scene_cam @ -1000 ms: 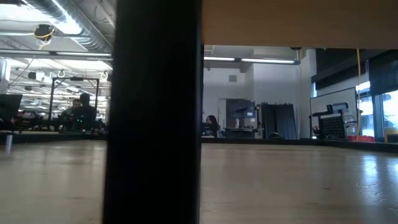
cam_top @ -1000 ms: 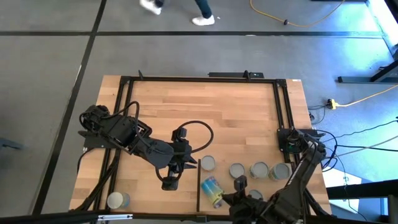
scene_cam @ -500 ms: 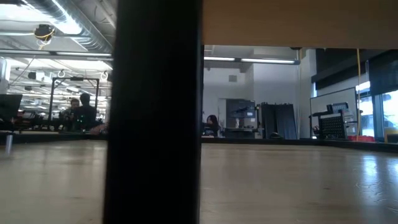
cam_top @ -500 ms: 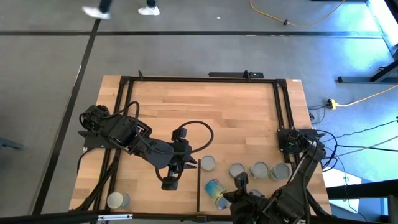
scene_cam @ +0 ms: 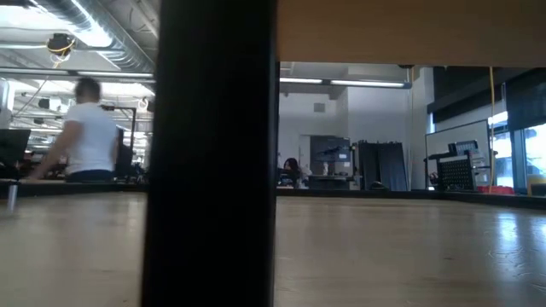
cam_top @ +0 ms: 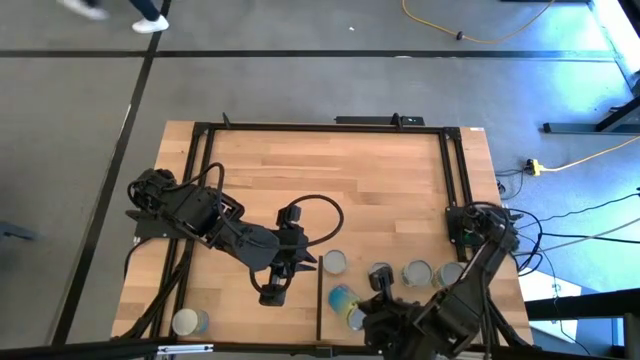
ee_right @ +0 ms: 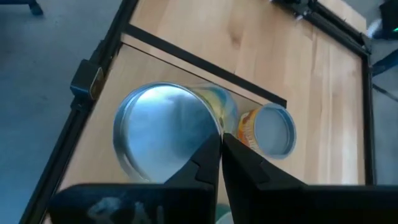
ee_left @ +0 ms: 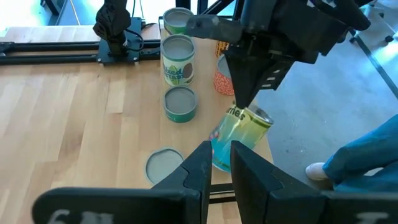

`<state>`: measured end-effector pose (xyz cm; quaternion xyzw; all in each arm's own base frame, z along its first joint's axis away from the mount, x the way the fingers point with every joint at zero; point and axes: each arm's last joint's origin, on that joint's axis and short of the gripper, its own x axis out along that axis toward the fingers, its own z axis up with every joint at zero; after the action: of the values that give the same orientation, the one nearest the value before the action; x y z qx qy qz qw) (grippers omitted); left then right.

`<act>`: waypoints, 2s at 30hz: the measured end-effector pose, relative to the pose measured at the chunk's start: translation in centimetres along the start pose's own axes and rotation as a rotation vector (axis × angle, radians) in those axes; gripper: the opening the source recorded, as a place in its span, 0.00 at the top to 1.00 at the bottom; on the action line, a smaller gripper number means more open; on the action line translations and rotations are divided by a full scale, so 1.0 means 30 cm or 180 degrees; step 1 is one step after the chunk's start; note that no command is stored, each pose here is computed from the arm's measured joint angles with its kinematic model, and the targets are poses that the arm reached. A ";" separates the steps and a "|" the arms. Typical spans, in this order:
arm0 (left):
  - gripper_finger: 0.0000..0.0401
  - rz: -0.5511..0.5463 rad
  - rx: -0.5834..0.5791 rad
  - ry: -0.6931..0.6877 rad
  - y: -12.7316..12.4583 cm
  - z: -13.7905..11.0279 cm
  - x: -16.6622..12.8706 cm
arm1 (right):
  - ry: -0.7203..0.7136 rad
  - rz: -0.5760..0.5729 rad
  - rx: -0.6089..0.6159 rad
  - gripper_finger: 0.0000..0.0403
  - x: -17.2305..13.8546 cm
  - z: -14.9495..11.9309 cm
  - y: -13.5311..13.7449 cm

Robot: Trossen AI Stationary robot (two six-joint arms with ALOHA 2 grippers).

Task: Pick and place cans onto a shelf
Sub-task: Put the top blue canned cherries on the shelf aligned with the other green tuna can

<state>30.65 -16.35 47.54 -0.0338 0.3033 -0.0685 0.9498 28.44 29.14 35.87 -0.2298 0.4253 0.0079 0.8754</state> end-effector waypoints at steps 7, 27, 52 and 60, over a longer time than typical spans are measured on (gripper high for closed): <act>0.87 0.0000 0.0000 0.0001 0.000 0.000 0.000 | -0.0049 0.0111 -0.0071 0.95 -0.020 0.026 -0.048; 0.87 -0.0158 0.0001 0.0056 -0.005 -0.002 0.000 | 0.0053 0.0532 -0.0191 0.95 -0.030 0.032 -0.077; 0.87 -0.0158 -0.0030 0.0056 -0.005 -0.002 0.000 | 0.0374 0.1195 -0.0023 0.95 -0.063 -0.010 0.013; 0.87 -0.0200 -0.0030 0.0069 -0.006 -0.002 0.000 | 0.0465 0.1304 -0.0008 0.95 -0.057 -0.016 0.021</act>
<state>30.59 -16.53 47.51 -0.0470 0.3126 -0.0972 0.9437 26.85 29.80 36.65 -0.1395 0.5254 0.1695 0.8221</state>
